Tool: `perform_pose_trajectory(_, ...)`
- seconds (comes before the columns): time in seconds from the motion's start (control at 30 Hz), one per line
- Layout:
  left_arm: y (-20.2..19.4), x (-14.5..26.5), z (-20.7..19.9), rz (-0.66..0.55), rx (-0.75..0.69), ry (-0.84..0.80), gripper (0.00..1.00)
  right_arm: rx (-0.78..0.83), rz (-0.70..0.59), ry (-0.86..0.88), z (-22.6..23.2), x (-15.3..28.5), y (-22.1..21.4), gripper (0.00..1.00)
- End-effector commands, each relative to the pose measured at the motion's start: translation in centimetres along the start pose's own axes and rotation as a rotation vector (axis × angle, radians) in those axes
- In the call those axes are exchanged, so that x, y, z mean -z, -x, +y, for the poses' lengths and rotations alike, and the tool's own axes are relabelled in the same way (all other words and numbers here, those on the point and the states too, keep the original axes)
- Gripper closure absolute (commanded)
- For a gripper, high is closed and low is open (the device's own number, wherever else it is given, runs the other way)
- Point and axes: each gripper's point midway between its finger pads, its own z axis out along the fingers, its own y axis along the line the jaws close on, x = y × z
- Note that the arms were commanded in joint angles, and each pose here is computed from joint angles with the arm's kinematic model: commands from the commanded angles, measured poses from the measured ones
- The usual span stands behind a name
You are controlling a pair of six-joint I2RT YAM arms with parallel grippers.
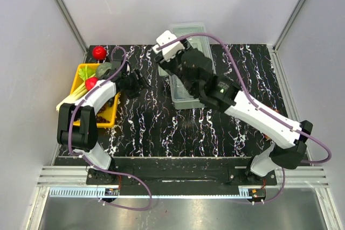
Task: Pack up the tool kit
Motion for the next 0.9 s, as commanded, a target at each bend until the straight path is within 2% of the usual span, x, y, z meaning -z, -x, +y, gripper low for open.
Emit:
perform_pose_trajectory(0.0,1.5,1.8,-2.2,-0.053,-0.057,-0.084,0.23,-0.328,0.079,0.275,2.1,-0.4,-3.3,0.33)
perform_pose_trajectory(0.27,2.0,2.5,-3.7,-0.085,-0.1,-0.161,0.05,-0.578,0.228,0.391,1.1,-1.9,-8.8,0.3)
perform_pose_trajectory(0.33,2.4,2.9,-4.5,-0.102,-0.128,-0.198,0.01,-0.635,0.251,0.364,-0.3,-2.4,-10.2,0.28)
perform_pose_trajectory(0.43,3.2,3.7,-5.7,-0.148,-0.17,-0.246,0.01,-0.712,0.255,0.409,-1.6,-2.4,-11.3,0.22)
perform_pose_trajectory(0.67,6.6,5.6,-7.7,-0.282,-0.263,-0.256,0.01,-0.82,0.246,0.446,-5.4,-3.7,-14.0,0.17)
perform_pose_trajectory(0.8,7.8,6.1,-10.6,-0.292,-0.302,-0.38,0.01,-1.009,0.246,0.461,-8.2,-5.6,-16.2,0.17)
perform_pose_trajectory(0.87,8.4,6.5,-12.4,-0.302,-0.315,-0.463,0.01,-1.017,0.268,0.39,-9.6,-7.0,-18.0,0.16)
